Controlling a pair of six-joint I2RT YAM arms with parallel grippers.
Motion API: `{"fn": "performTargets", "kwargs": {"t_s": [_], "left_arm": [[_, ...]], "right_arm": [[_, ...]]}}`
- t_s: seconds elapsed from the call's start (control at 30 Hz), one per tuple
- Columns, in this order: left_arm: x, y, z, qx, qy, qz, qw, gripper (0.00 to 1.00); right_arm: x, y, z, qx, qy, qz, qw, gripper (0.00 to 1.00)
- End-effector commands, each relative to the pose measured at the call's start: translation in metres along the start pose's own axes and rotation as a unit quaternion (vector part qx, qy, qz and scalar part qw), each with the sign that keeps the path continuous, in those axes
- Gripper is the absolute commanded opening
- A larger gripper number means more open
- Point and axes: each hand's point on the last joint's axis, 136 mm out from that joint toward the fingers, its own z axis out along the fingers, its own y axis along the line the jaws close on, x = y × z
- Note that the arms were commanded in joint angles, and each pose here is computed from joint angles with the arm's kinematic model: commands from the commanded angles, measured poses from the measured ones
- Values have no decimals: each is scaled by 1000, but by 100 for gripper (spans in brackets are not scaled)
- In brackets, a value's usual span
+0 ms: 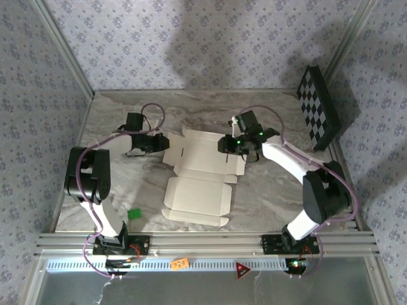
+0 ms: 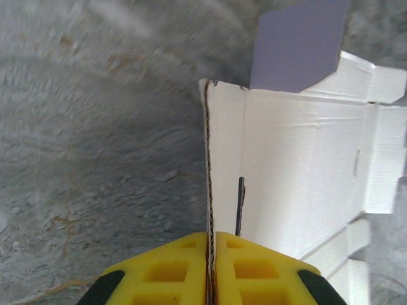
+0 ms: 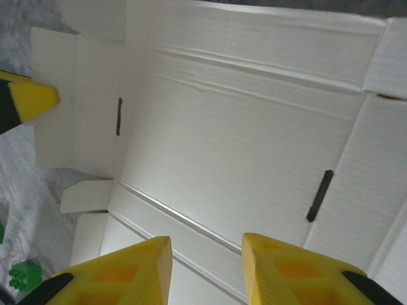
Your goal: Fold the paper box
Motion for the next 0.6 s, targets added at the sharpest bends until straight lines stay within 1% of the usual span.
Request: {"fn": "performTargets", "kwargs": {"t_s": [0.0,0.1,0.23,0.3,0.33,0.43,0.57], "left_arm": [[-21,-45,-29,50,-46,67,995,10],[-27,-75,-47,80,-63,101,990,8],[-29,-118,-76,121,-79,155,977,4],[-28,-139,-90,141,-85,181,970,2],[-28,-148,-98,152,-89,191,966,2],[-28,-175,-122,186,-99,216,953,1],[-23,-210,-156,230,-110,254,933,0]], "right_arm": [[-9,0,-37,2,-28,-39,999,37],[-15,7,-67,-19,-51,-80,995,40],[-27,22,-114,-42,-85,-140,986,43],[-27,32,-137,-49,-98,-199,974,44],[-29,38,-148,-52,-112,-214,969,46],[-26,59,-176,-108,-131,-246,954,55],[-29,76,-211,-150,-149,-277,937,57]]}}
